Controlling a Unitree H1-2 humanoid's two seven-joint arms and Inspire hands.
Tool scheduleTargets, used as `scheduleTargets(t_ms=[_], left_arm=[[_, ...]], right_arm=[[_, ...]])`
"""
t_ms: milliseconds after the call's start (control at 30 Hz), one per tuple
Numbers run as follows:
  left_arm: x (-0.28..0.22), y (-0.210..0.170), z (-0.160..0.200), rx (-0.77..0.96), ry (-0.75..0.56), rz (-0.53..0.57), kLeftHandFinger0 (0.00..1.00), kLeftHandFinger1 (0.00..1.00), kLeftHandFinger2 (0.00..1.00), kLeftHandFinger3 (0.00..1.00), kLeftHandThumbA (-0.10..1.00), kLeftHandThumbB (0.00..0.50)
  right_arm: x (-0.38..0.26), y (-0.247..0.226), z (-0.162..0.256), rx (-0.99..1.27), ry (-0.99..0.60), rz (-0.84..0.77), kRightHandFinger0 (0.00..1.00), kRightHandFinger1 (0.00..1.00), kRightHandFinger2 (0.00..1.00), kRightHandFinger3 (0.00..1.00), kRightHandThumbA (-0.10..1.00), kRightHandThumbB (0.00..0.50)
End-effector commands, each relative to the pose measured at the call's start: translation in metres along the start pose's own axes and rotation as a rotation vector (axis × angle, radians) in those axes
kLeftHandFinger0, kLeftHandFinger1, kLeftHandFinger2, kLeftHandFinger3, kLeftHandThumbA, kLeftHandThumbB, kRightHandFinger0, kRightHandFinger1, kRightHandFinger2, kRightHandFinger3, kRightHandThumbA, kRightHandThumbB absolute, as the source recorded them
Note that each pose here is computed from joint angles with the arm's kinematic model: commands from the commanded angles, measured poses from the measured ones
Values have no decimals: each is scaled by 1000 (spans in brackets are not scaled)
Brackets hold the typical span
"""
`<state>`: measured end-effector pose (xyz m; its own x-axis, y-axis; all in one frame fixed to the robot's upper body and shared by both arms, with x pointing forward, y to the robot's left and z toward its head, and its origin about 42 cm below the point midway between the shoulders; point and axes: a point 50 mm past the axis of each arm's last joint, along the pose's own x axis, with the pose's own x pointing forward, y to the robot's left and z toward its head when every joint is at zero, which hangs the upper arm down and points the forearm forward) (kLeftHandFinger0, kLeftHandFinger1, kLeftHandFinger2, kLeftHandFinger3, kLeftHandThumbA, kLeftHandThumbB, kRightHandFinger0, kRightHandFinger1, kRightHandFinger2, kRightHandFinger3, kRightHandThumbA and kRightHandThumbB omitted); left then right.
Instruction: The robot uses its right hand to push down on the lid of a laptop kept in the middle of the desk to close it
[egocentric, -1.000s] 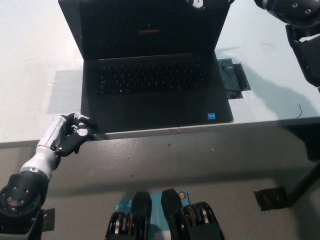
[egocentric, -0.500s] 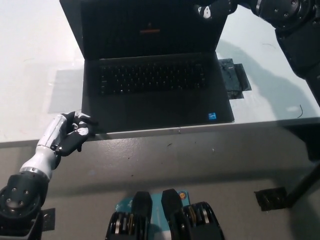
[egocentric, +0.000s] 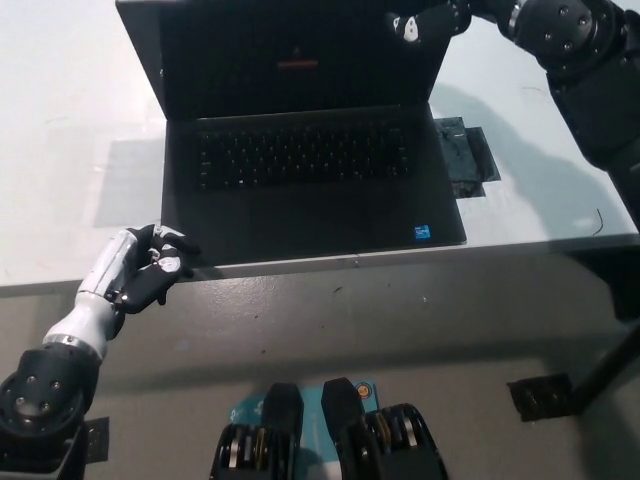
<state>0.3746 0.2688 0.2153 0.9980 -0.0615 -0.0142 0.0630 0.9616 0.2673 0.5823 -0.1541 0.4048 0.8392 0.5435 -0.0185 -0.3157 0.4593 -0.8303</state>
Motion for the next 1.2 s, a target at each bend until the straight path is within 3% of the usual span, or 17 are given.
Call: scheduleTargets(t_ms=[0,133,200,367,467,833,933,1100,1167], left_arm=[[1,11,16,14,-38,-1,166,439,544,572,-82,146],[0,12,16,20,-37,0,176,445,555,593,-100,131],[2,13,15,7,-33,4,167,432,545,577,-89,141],[5,16,14,28,-26,10,208,449,572,581,-49,151],[5,16,16,10,-33,1,179,440,559,579,-90,142],[7,19,19,35,-35,22,100,399,516,549,-79,142],[8,20,18,31,-32,22,122,402,508,543,-71,151],[8,20,18,27,-32,19,129,417,525,544,-63,153],[8,20,18,35,-30,25,130,412,520,535,-54,159]], right_arm=[[-9,-2,3,10,-22,23,949,1000,997,1000,504,482],[-24,16,-9,79,-15,26,942,990,979,1000,490,492],[-36,26,-15,111,-10,30,990,1000,996,1000,485,463],[-60,45,-26,217,-25,31,1000,1000,1000,1000,478,449],[-78,56,-33,255,-31,23,1000,1000,1000,1000,473,414],[-105,86,-47,521,-81,-47,1000,1000,991,1000,405,409],[-113,103,-50,597,-89,-58,1000,987,953,1000,381,396],[-119,126,-51,619,-83,-43,1000,1000,983,1000,366,364],[-120,136,-51,636,-77,-28,1000,1000,994,1000,393,375]])
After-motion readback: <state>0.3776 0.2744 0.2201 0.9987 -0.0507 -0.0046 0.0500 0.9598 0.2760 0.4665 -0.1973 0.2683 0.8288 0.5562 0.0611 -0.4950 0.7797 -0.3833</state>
